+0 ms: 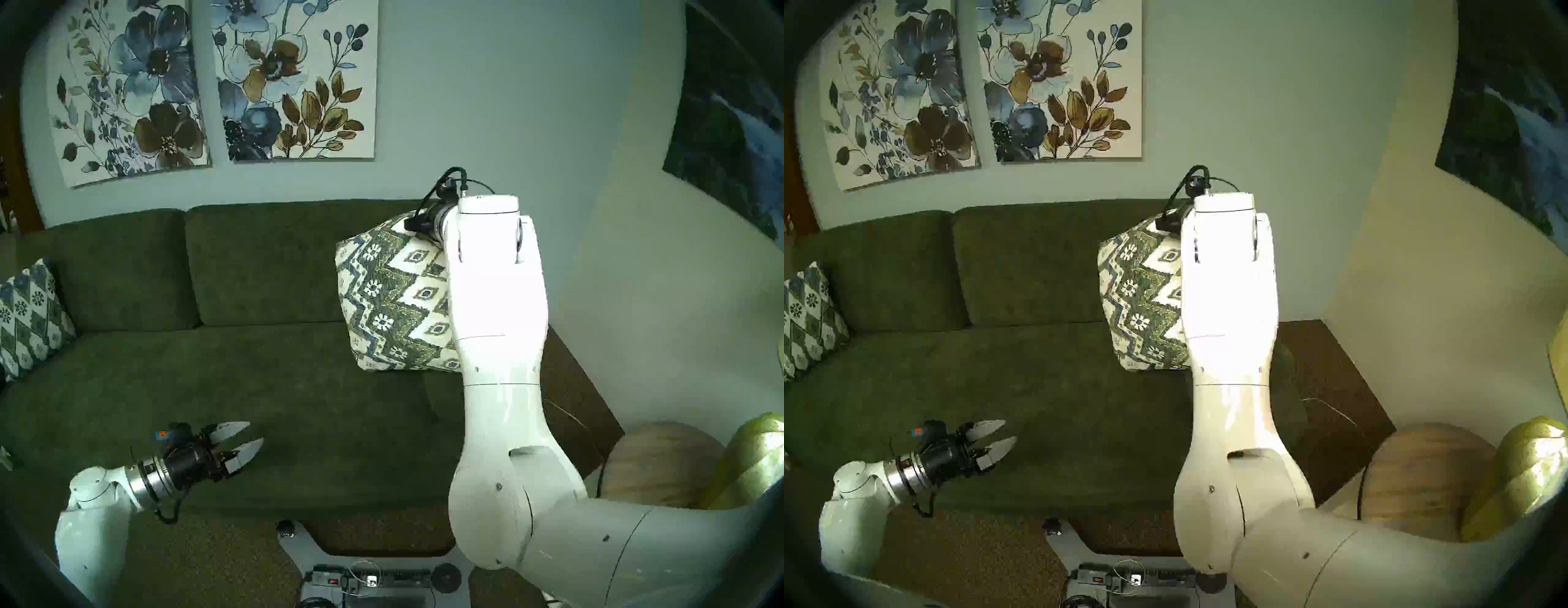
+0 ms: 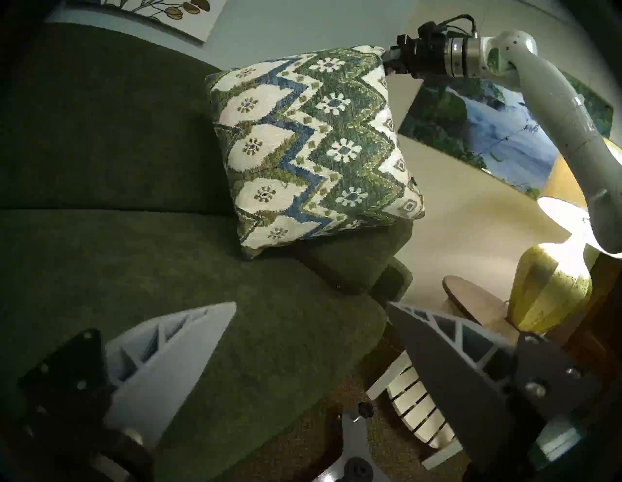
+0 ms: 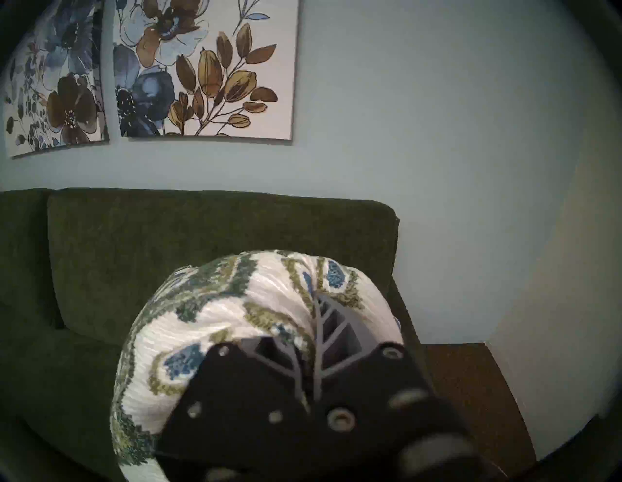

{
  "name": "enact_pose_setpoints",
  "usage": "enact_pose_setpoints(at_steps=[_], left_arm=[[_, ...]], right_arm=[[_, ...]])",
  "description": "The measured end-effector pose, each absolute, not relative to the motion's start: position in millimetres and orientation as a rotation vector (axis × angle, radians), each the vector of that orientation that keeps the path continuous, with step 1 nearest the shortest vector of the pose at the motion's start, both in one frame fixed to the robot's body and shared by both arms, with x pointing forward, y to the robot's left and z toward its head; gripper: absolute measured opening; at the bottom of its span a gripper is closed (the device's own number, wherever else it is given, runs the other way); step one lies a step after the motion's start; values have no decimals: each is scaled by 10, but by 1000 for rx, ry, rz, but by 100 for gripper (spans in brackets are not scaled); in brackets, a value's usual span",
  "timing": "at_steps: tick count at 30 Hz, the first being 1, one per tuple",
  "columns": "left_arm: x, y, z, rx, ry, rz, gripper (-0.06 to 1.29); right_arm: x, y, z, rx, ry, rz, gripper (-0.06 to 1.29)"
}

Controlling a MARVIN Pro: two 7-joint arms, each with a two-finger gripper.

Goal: Fix throw pillow on sofa

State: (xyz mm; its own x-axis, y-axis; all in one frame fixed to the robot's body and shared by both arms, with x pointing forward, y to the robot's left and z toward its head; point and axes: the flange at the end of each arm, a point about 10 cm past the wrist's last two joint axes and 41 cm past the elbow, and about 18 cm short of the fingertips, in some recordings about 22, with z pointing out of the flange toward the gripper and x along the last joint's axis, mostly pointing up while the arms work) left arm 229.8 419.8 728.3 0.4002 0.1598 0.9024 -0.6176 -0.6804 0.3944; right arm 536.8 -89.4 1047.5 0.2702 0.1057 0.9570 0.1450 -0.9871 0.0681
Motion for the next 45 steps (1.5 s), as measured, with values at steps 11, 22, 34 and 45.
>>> enact_pose_setpoints(at_steps=[11, 22, 34, 45], left_arm=[[2299, 4201, 7282, 1924, -399, 1357, 121], [2300, 4203, 7280, 1922, -405, 1363, 121], [2301, 4202, 7278, 1919, -411, 1367, 121], [2302, 4191, 7271, 1912, -419, 1367, 121]], right_arm=[[5464, -953, 10592, -2491, -185, -1890, -4], [5528, -962, 10811, -2458, -119, -1924, -4], [5606, -1029, 10928, -2425, -24, -1913, -4], [5859, -970, 10580, -2486, 77, -1753, -4]])
